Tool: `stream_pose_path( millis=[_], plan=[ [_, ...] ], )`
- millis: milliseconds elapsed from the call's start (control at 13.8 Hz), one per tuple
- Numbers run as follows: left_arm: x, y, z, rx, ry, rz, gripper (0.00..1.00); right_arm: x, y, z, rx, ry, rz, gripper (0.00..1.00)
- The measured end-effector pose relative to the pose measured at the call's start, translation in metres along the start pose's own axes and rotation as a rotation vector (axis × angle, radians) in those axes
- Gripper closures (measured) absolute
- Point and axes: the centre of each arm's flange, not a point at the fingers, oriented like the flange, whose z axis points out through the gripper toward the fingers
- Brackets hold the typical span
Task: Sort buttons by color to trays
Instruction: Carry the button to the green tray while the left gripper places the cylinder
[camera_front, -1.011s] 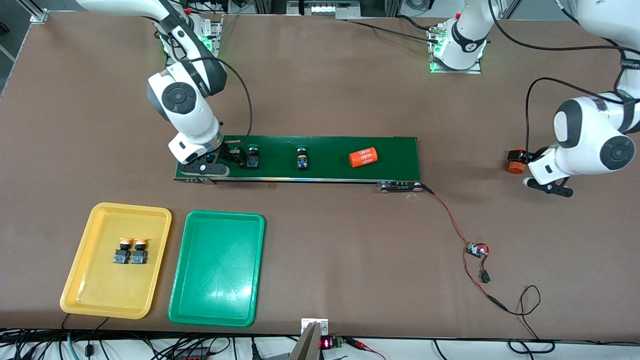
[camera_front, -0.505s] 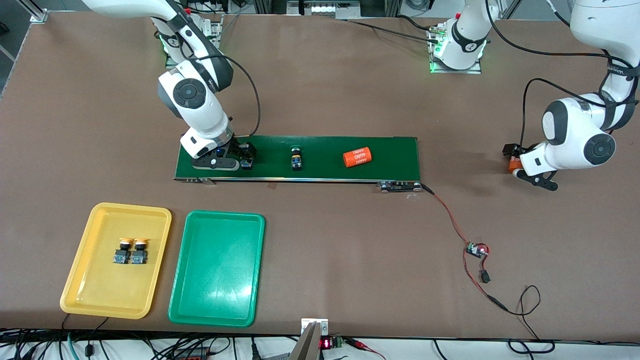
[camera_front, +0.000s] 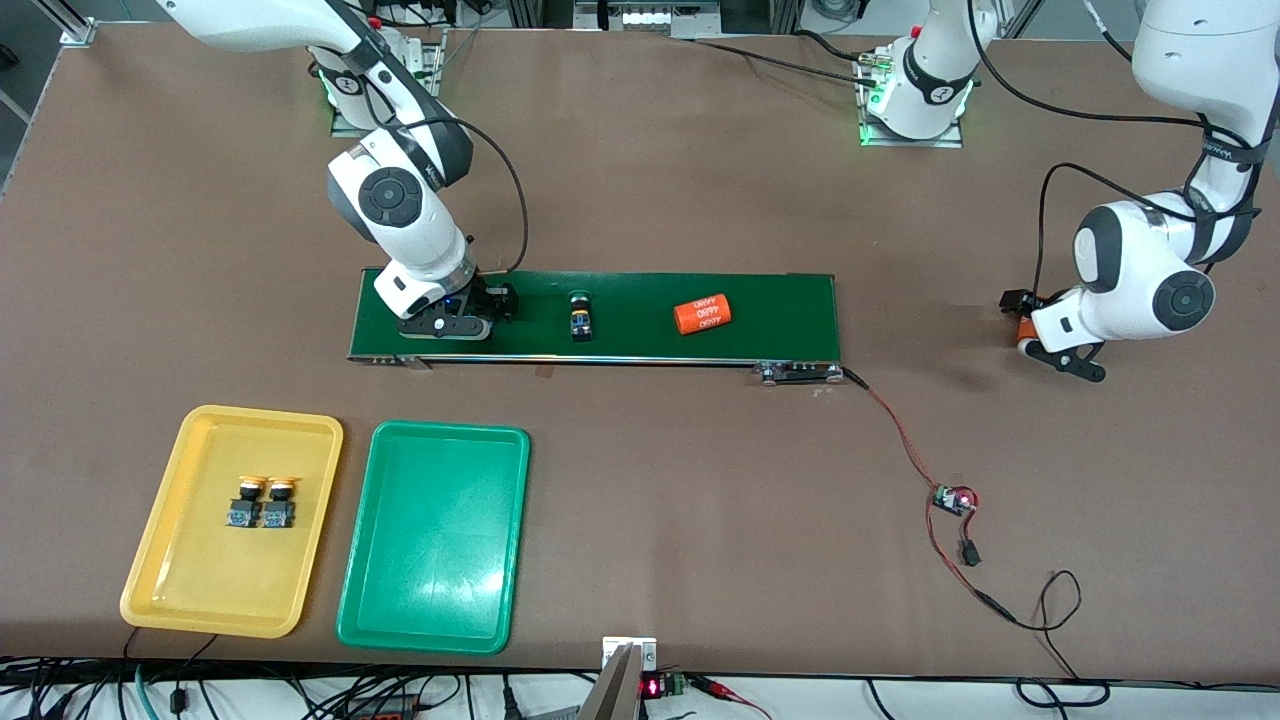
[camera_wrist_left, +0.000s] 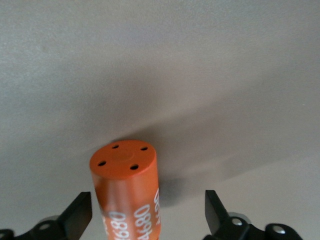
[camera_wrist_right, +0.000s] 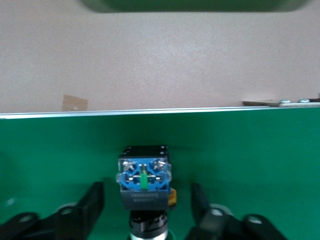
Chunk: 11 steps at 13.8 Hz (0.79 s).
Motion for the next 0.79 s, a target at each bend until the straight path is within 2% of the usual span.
stream_pose_path(
  millis=[72, 144, 217, 289, 505, 794],
  plan=[
    [0.0, 0.0, 0.003, -0.001, -0.003, 0.001, 0.19, 0.0, 0.0, 0.001, 0.0, -0.001, 0.001, 0.36],
    [0.0, 0.0, 0.004, -0.001, -0.004, 0.0, 0.27, 0.001, 0.001, 0.0, 0.0, 0.0, 0.002, 0.51],
    [0.0, -0.001, 0.003, -0.001, -0.003, -0.001, 0.41, 0.003, 0.002, -0.001, 0.002, 0.003, 0.006, 0.58],
    [0.0, -0.002, 0.0, -0.001, -0.002, -0.001, 0.5, 0.006, 0.003, -0.004, 0.006, 0.01, 0.01, 0.58],
    [0.008, 0.008, -0.028, -0.023, -0.024, 0.036, 0.51, 0.035, 0.012, -0.028, 0.026, 0.062, 0.017, 0.58],
    [0.059, 0.085, -0.092, -0.027, -0.03, 0.215, 0.51, 0.103, 0.035, -0.094, 0.033, 0.173, -0.04, 0.58]
  ],
)
